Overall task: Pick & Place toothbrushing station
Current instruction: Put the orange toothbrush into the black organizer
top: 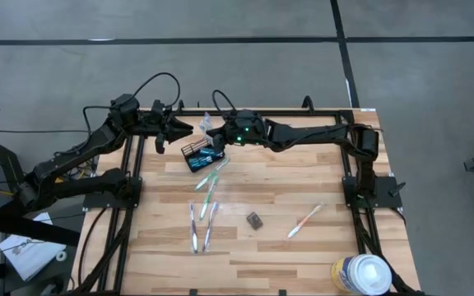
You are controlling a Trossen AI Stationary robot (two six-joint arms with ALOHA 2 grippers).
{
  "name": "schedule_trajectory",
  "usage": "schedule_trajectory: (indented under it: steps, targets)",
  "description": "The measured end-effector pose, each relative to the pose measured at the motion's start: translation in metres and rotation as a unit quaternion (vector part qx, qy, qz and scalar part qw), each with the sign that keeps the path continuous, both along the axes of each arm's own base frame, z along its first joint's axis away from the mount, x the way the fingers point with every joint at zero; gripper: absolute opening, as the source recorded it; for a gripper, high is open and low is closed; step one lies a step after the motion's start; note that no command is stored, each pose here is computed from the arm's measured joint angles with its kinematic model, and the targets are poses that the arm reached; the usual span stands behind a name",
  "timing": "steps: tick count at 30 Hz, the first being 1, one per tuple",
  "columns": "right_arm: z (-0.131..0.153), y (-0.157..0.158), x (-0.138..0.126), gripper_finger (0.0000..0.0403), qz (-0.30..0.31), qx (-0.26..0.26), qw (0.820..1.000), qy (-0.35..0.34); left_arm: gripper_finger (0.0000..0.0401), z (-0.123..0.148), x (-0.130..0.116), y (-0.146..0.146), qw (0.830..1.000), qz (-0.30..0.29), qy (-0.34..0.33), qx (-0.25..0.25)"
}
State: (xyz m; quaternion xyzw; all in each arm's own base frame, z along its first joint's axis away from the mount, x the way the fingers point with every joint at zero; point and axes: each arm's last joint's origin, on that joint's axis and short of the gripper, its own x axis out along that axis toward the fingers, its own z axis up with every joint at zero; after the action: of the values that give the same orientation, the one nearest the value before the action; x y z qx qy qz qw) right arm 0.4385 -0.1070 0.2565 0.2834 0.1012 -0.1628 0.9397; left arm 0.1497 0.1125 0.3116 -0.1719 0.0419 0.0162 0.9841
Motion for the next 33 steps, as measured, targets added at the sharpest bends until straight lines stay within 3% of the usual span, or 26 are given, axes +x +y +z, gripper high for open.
schedule_trajectory:
  steps: [8,12,19,23,29,33]
  targets:
    - [0.0,-0.005,-0.001,0.0024,0.009,0.005,1.0,0.002,0.009,0.0,0.0,0.0,1.0,0.001,0.001,-0.001]
    - [-0.001,-0.007,-0.002,0.0078,0.035,0.033,0.999,-0.001,0.009,0.0,0.0,0.0,1.0,0.007,0.001,0.0]
    - [-0.001,-0.009,-0.003,0.0202,0.043,0.044,0.998,-0.006,0.009,0.0,0.0,0.001,1.0,0.01,0.002,0.0]
    - [0.002,-0.012,-0.003,0.0253,0.067,0.05,0.996,-0.015,0.009,0.0,0.0,0.001,1.0,0.013,0.003,0.0]
    - [0.022,-0.023,-0.007,0.0271,0.093,0.052,0.993,-0.043,0.009,-0.001,0.001,0.001,1.0,0.014,0.004,-0.001]
    - [0.05,-0.028,-0.008,0.0271,0.113,0.026,0.99,-0.076,0.009,-0.004,0.003,0.004,1.0,0.014,0.012,-0.005]
